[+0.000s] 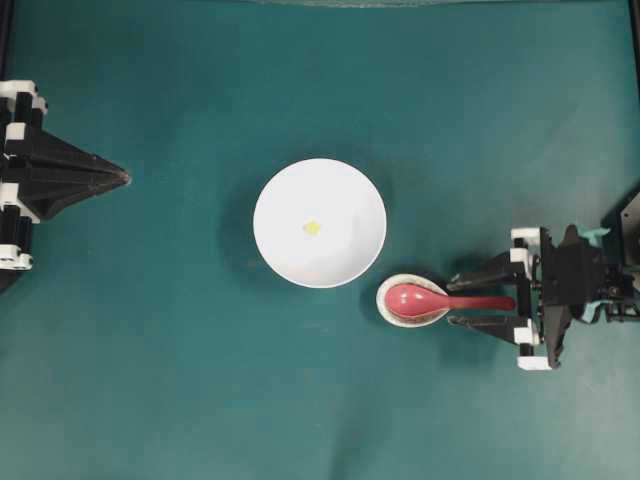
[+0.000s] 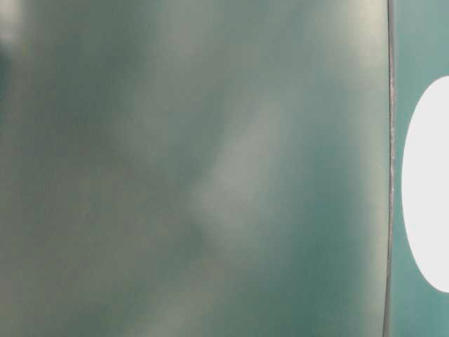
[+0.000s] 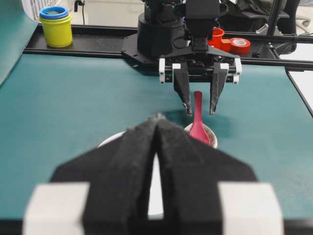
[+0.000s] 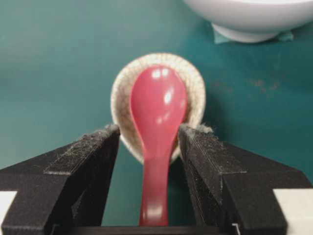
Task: Scoop the yellow hexagonal prism block from the bowl with a spoon using the right arm.
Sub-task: 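Close the right gripper on the pink spoon handle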
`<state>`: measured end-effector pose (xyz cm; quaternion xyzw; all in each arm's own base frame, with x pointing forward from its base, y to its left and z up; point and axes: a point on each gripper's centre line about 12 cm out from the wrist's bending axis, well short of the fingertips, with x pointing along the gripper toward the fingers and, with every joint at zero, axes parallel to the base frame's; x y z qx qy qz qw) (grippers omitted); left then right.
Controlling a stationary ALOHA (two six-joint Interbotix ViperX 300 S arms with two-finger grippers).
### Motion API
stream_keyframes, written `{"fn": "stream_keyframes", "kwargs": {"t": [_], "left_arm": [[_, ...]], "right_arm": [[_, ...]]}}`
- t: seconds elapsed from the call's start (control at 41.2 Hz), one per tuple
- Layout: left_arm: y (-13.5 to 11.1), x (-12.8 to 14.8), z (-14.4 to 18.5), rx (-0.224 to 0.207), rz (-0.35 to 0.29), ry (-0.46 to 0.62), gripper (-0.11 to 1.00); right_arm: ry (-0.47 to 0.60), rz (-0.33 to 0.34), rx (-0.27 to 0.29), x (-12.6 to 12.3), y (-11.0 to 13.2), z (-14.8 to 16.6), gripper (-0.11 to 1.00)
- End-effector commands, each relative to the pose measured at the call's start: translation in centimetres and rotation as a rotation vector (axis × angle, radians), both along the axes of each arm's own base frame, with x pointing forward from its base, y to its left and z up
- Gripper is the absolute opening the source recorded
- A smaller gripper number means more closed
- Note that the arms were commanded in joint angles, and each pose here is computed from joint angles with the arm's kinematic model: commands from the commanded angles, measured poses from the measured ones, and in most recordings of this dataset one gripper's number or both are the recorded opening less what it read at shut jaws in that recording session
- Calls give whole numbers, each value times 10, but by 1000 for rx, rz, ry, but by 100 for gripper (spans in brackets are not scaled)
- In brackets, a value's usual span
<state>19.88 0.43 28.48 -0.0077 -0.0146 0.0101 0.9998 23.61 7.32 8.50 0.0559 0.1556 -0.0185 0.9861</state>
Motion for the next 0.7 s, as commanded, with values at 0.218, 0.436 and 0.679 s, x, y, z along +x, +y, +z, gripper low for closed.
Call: {"fn": "stream_keyframes", "kwargs": {"t": [0.218, 0.436, 0.679], "left_arm": [[1, 3, 6, 0, 3, -12, -1], [0, 3, 6, 2, 1, -8, -1], [0, 3, 5, 2, 1, -6, -1]], "right_arm": [[19, 3, 18, -7, 1, -7, 56], [29, 8, 15, -9, 2, -9, 56], [24, 4, 17, -8, 2, -8, 55]]}}
